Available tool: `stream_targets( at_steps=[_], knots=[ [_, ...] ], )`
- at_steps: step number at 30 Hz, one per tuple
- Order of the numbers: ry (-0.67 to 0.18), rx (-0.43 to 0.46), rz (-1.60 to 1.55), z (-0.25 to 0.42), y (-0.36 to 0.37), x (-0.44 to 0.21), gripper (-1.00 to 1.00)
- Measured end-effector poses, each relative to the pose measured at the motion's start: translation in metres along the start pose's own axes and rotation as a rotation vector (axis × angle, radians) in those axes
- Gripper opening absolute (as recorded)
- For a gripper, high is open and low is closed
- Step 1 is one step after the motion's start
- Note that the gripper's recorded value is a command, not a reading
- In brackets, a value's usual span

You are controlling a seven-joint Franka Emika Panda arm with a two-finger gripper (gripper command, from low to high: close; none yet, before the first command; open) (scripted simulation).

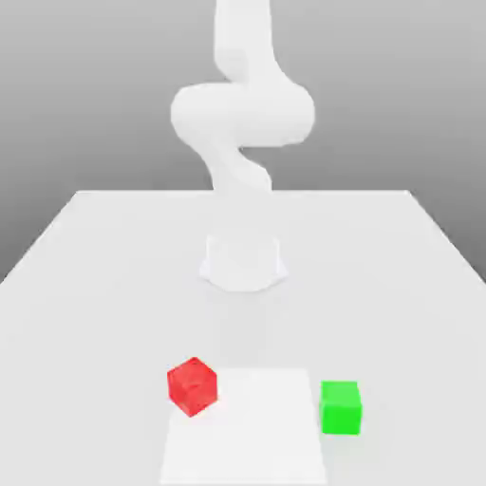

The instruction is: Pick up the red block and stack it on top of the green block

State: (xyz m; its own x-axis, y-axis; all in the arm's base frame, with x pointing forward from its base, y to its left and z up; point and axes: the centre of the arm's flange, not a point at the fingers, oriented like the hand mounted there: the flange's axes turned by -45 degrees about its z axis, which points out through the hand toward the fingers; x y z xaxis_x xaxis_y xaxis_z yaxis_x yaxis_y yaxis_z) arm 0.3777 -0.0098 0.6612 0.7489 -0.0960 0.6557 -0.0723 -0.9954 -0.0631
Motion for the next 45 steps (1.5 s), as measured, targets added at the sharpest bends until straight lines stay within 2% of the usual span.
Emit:
stream_targets(
  at_steps=[9, 14, 18, 25, 26, 33, 40, 42, 45],
  knots=[
    [-0.328, -0.089, 0.338, 0.207, 0.045, -0.099, 0.0],
    [-0.506, -0.193, 0.527, 0.289, 0.07, -0.196, 0.0],
    [-0.63, -0.301, 0.668, 0.326, 0.09, -0.28, 0.0],
    [-0.659, -0.325, 0.691, 0.375, 0.094, -0.336, 0.0],
    [-0.659, -0.325, 0.691, 0.38, 0.095, -0.34, -1.0],
    [-0.657, -0.325, 0.691, 0.38, 0.094, -0.34, -1.0],
    [-0.659, -0.318, 0.674, 0.337, 0.088, -0.301, -1.0],
    [-0.671, -0.283, 0.582, 0.335, 0.074, -0.291, -1.0],
    [-0.7, -0.17, 0.278, 0.336, -0.006, -0.281, -1.0]
  ],
)
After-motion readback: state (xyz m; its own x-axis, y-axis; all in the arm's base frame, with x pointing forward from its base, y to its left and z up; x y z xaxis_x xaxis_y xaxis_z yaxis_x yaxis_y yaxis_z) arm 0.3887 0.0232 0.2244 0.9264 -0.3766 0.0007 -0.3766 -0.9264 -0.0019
